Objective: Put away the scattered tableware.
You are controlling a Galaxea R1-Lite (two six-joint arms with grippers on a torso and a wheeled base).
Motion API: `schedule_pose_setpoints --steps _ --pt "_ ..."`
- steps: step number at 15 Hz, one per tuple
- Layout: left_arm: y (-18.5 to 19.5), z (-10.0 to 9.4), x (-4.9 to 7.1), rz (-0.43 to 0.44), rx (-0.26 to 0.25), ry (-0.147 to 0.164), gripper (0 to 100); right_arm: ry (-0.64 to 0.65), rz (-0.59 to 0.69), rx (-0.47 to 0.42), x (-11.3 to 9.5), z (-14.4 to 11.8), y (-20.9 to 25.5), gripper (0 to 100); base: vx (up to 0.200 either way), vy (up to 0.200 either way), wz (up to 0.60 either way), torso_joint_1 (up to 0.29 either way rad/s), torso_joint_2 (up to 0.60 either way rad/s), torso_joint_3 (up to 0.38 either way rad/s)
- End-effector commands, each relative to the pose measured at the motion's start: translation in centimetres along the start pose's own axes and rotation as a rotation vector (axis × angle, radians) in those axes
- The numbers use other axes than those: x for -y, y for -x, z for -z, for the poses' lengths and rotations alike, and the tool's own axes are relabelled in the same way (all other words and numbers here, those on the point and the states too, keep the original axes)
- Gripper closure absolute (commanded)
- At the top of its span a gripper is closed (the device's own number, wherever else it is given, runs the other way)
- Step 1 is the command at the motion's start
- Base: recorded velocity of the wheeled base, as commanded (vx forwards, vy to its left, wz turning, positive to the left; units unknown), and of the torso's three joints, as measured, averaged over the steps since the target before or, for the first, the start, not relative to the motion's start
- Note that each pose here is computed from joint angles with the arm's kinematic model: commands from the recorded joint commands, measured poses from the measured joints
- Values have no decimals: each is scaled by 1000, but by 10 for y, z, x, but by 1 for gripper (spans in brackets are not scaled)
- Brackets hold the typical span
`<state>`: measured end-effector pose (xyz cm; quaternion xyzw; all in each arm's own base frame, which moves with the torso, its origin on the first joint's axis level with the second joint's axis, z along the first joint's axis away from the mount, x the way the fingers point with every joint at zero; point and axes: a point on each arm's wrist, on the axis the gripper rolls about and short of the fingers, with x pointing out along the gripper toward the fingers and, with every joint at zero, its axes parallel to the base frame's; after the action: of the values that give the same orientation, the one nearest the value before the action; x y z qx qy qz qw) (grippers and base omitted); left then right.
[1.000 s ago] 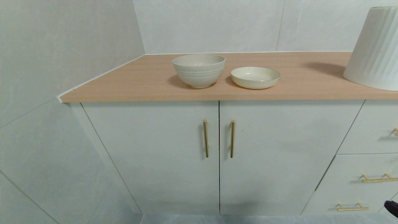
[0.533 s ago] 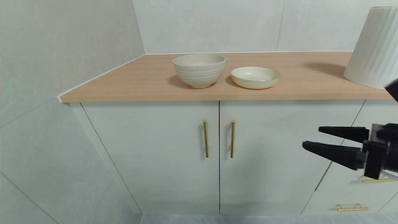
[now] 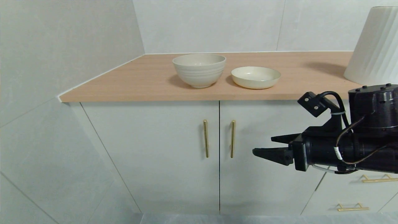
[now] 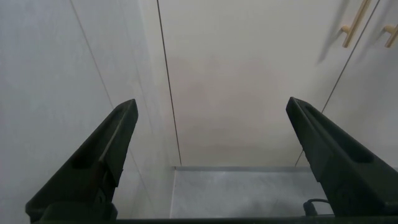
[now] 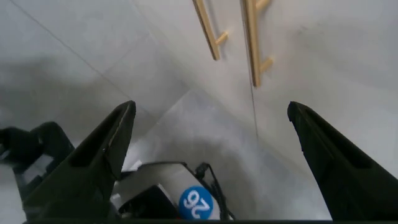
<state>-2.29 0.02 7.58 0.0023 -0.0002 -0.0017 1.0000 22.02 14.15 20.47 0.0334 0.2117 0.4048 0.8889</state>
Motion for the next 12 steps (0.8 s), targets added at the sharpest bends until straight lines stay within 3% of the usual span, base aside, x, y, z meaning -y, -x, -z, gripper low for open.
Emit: schedule_pose_setpoints --steps 1,4,8,12 --pt "0 0 0 0 0 0 0 -20 -7 -29 4 8 -20 0 0 0 0 0 0 0" --pt "0 0 0 0 0 0 0 -95 -20 -3 2 15 -48 0 0 0 0 0 0 0" --pt "0 0 0 0 0 -1 0 -102 -2 6 4 31 -84 0 0 0 0 0 0 0" --pt "0 0 0 0 0 -1 0 -167 3 98 7 38 -109 0 0 0 0 0 0 0"
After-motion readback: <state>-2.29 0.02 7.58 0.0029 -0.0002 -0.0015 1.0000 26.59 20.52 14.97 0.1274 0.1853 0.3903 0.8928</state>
